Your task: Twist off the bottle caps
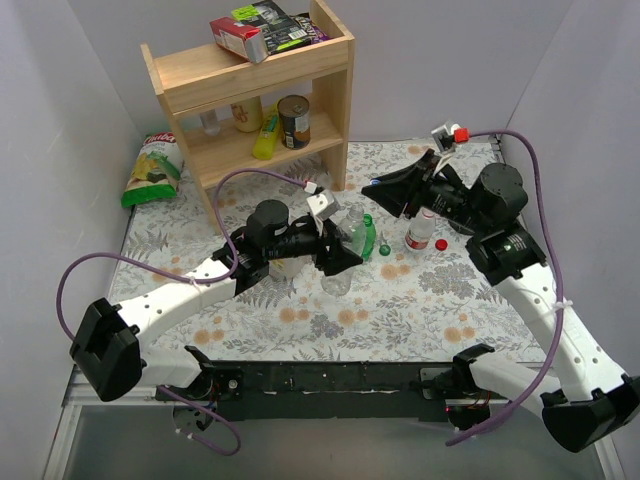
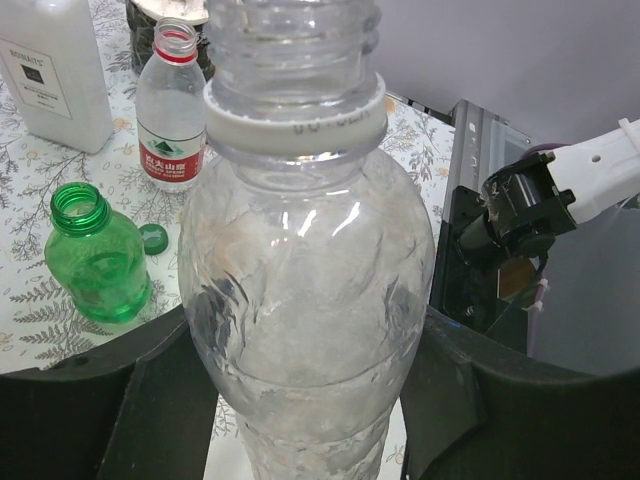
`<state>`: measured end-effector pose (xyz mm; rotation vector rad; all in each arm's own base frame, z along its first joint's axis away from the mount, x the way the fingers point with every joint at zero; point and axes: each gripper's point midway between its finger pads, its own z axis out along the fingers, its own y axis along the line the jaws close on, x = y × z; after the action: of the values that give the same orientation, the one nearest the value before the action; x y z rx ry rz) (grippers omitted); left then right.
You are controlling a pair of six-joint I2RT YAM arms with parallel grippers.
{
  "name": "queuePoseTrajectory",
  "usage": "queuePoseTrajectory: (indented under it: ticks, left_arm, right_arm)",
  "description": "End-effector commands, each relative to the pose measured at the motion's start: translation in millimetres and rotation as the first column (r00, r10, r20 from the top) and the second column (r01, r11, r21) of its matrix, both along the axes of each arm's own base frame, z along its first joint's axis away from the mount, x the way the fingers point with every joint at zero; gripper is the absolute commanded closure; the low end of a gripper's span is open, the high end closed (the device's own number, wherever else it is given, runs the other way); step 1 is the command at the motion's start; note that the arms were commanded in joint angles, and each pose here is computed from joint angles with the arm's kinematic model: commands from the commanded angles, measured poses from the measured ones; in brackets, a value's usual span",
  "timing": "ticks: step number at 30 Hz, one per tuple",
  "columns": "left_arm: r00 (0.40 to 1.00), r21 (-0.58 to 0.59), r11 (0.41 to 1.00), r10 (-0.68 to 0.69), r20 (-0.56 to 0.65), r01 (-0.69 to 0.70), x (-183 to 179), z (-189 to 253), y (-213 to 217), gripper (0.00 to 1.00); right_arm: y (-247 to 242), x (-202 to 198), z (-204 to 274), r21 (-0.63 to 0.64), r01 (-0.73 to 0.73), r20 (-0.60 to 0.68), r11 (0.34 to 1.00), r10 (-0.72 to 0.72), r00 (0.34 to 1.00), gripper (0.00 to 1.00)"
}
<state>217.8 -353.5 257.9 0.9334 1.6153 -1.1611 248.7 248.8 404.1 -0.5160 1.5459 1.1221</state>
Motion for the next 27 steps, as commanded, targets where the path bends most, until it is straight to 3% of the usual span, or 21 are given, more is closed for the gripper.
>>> queuePoseTrajectory:
  ticks: [1, 4, 5, 7, 10, 14, 18, 20, 21, 27]
  left_arm:
    - [0.999, -0.029, 0.999, -0.027, 0.031, 0.028, -2.0, 16.2, -4.3, 0.65]
    - [0.998, -0.035, 0.999, -0.006, 0.057, 0.008, -0.6, 22.0, -0.6, 0.65]
    - [0.998, -0.036, 0.999, 0.012, 0.066, -0.009, 1.9, 23.4, 0.9, 0.65]
    - [0.995, -0.045, 0.999, 0.029, 0.093, -0.025, 2.3, 30.1, 4.6, 0.65]
    - [0.991, -0.055, 0.997, 0.057, 0.122, -0.050, 4.0, 36.8, 9.6, 0.65]
    - [0.988, -0.068, 0.996, 0.066, 0.138, -0.057, 3.0, 43.0, 12.4, 0.65]
    - [0.988, -0.079, 0.995, 0.071, 0.140, -0.060, 2.5, 46.9, 13.4, 0.65]
    - [0.988, -0.087, 0.994, 0.072, 0.134, -0.061, 1.3, 48.5, 14.0, 0.65]
    - [0.988, -0.093, 0.994, 0.071, 0.135, -0.059, 0.8, 50.1, 13.9, 0.64]
    - [0.988, -0.105, 0.993, 0.066, 0.141, -0.051, -2.3, 54.7, 15.1, 0.64]
  right_arm:
    - [-5.2, -28.1, 41.9, 0.039, -0.080, 0.160, 0.996, 0.072, 0.984, 0.87]
    - [-40.6, 1.0, 13.8, -0.074, 0.181, 0.047, 0.981, -0.178, 0.983, 0.88]
    - [-64.7, 9.6, -8.8, -0.151, 0.311, -0.014, 0.938, -0.317, 0.948, 0.89]
    - [-95.1, 16.0, -29.0, -0.225, 0.438, -0.026, 0.870, -0.455, 0.890, 0.89]
    - [-152.5, 9.6, -67.7, -0.365, 0.620, -0.031, 0.695, -0.675, 0.738, 0.89]
    - [-173.7, -6.7, -141.2, -0.510, 0.608, -0.132, 0.609, -0.754, 0.644, 0.88]
    - [-178.8, -20.4, -216.5, -0.594, 0.551, -0.236, 0.586, -0.782, 0.577, 0.88]
    - [-177.6, -14.5, -223.4, -0.542, 0.595, -0.238, 0.593, -0.788, 0.568, 0.87]
    - [-182.0, -18.5, -252.4, -0.567, 0.593, -0.267, 0.571, -0.809, 0.523, 0.87]
    - [-205.1, -3.2, -295.0, -0.539, 0.715, -0.242, 0.445, -0.895, 0.374, 0.86]
